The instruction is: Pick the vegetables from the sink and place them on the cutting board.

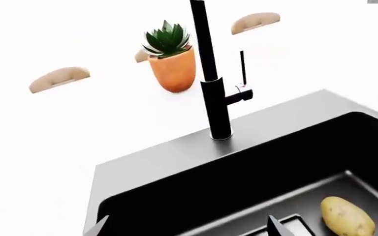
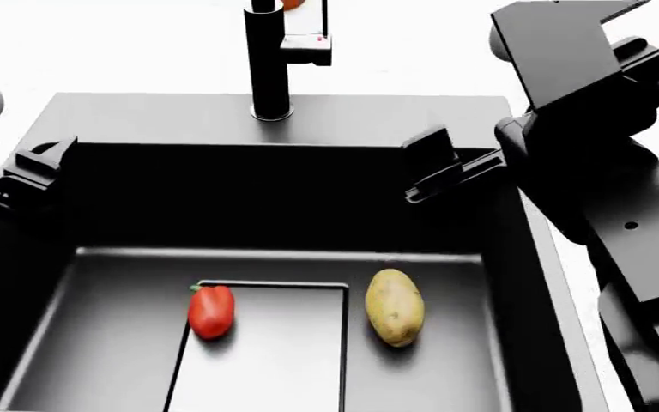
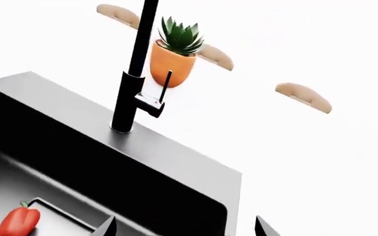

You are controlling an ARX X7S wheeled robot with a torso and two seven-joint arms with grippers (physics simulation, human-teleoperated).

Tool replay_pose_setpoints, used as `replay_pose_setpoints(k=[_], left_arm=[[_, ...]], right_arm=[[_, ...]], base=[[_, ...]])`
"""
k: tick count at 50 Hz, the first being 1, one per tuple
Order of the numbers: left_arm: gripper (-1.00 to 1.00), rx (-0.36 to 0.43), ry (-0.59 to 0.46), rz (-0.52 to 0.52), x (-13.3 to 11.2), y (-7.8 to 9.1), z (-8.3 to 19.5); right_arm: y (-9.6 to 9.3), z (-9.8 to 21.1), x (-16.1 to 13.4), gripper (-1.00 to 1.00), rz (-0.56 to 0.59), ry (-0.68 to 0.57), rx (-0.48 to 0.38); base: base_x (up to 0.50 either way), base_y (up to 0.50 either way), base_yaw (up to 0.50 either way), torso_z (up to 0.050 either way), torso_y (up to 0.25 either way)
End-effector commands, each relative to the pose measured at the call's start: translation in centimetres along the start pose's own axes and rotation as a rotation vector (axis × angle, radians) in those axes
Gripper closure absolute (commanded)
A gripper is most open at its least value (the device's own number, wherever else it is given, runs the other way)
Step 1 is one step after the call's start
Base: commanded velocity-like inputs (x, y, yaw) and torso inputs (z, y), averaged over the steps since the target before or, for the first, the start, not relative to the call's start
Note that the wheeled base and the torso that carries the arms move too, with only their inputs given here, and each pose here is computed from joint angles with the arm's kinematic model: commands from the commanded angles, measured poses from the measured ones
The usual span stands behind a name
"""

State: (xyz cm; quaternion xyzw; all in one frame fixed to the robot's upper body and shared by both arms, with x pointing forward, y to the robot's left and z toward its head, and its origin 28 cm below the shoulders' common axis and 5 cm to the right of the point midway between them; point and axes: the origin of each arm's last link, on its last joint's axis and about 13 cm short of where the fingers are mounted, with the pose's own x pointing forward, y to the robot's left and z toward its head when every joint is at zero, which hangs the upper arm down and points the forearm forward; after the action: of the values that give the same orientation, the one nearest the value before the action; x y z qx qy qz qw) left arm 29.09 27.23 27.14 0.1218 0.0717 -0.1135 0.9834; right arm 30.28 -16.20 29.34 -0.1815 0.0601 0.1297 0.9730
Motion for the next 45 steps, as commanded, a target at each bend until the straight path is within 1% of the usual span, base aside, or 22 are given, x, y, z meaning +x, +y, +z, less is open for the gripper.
replay_pose_setpoints(k=[1, 3, 5, 6, 9, 11, 14, 15, 16, 18, 20, 23, 24, 25, 34, 35, 36, 38, 40, 41, 42, 45], left_arm=[[-1.0, -0.026, 0.106, -0.054, 0.6, 0.6, 0.7], [-1.0, -0.021, 0.122, -0.038, 1.3, 0.5, 0.2], [-1.0, -0.024, 0.123, -0.028, 1.4, 0.6, 0.2], [-1.0, -0.025, 0.125, -0.022, 1.1, 0.9, 0.3], [-1.0, -0.011, 0.139, -0.025, 0.9, 1.0, 0.1], [-1.0, -0.019, 0.143, -0.026, 1.1, 1.0, -0.1], [-1.0, -0.041, 0.153, -0.029, 1.2, 1.1, -0.9], [-1.0, -0.042, 0.159, -0.03, 1.5, 0.9, -1.2], [-1.0, -0.037, 0.165, -0.03, 1.3, 1.0, -1.3], [-1.0, -0.034, 0.168, -0.03, 1.8, 0.7, -1.2], [-1.0, -0.04, 0.165, -0.018, 1.4, 1.3, -1.2], [-1.0, -0.033, 0.169, -0.025, 1.0, 1.2, -1.2], [-1.0, -0.041, 0.17, -0.029, 1.0, 1.0, -1.3], [-1.0, -0.029, 0.174, -0.036, 1.2, 0.8, -1.5], [-1.0, -0.037, 0.171, -0.028, 1.0, 1.0, -1.4], [-1.0, -0.105, 0.153, -0.025, 1.1, 1.0, -1.3], [-1.0, -0.067, 0.17, -0.038, 1.0, 0.9, -1.7], [-1.0, -0.067, 0.172, -0.031, 0.9, 1.2, -1.9], [-1.0, -0.068, 0.168, -0.028, 1.0, 1.1, -1.6], [-1.0, -0.066, 0.169, -0.03, 1.1, 1.0, -1.5], [-1.0, -0.065, 0.168, -0.033, 0.8, 1.0, -1.5], [-1.0, -0.055, 0.174, -0.051, 0.6, 1.1, -2.0]], right_arm=[[-1.6, 1.6, 1.0, -1.0, -0.037, 0.075, 0.095], [-1.0, 0.6, 1.0, -1.0, -0.007, 0.1, 0.095], [-0.9, 0.9, 0.8, -1.0, 0.004, 0.098, 0.097], [-0.9, 0.9, 0.7, -1.0, 0.006, 0.101, 0.101], [-0.3, -0.2, 0.7, -1.0, 0.027, 0.137, 0.079], [0.1, -0.8, 0.5, -1.0, 0.044, 0.157, 0.06], [0.5, -1.2, 0.6, -1.0, 0.051, 0.163, 0.057], [0.6, -1.1, 0.4, -1.0, 0.053, 0.165, 0.053], [0.6, -1.0, 0.3, -1.0, 0.056, 0.161, 0.057], [0.5, -1.0, 0.2, -1.0, 0.053, 0.159, 0.056], [0.6, -1.2, 0.2, -1.0, 0.052, 0.163, 0.058], [0.6, -1.5, 0.1, -1.0, 0.053, 0.17, 0.057], [0.6, -1.5, 0.1, -1.0, 0.055, 0.169, 0.058], [0.6, -1.5, 0.2, -1.0, 0.057, 0.17, 0.056], [1.0, -1.4, -0.1, -1.0, 0.081, 0.177, 0.052], [1.1, -1.4, -0.1, -1.0, 0.085, 0.179, 0.052], [1.1, -1.5, 0.0, -1.0, 0.088, 0.179, 0.053], [1.3, -1.7, 0.1, -1.0, 0.091, 0.188, 0.055], [1.4, -1.8, 0.2, -1.0, 0.102, 0.196, 0.06], [1.5, -1.8, 0.2, -1.0, 0.115, 0.189, 0.089], [1.5, -1.9, 0.2, -1.0, 0.113, 0.197, 0.075], [1.6, -1.9, 0.1, -1.0, 0.125, 0.199, 0.078]], base=[[0.0, 0.0, 0.0, 0.0, 0.0], [0.0, 0.0, 0.0, 0.0, 0.0], [0.0, 0.0, 0.0, 0.0, 0.0], [0.0, 0.0, 0.0, 0.0, 0.0], [0.1, 0.0, 0.0, 0.0, 0.0], [0.25, 0.0, 0.0, 0.0, 0.0], [0.29, 0.0, 0.0, 0.0, 0.0], [0.3, 0.0, 0.0, 0.0, 0.0], [0.29, 0.0, 0.0, 0.0, 0.0], [0.3, 0.0, 0.0, 0.0, 0.0], [0.29, 0.0, 0.0, 0.0, 0.0], [0.3, 0.0, 0.0, 0.0, 0.0], [0.29, 0.0, 0.0, 0.0, 0.0], [0.29, 0.0, 0.0, 0.0, 0.0], [0.29, 0.0, 0.0, 0.0, 0.001], [0.3, 0.0, 0.0, 0.0, 0.0], [0.3, 0.0, 0.0, 0.0, 0.0], [0.3, 0.0, 0.0, 0.0, 0.0], [0.28, 0.0, 0.0, 0.0, 0.005], [0.09, 0.0, 0.0, 0.0, 0.0], [0.08, 0.0, 0.0, 0.0, 0.0], [0.02, 0.0, 0.0, 0.0, 0.0]])
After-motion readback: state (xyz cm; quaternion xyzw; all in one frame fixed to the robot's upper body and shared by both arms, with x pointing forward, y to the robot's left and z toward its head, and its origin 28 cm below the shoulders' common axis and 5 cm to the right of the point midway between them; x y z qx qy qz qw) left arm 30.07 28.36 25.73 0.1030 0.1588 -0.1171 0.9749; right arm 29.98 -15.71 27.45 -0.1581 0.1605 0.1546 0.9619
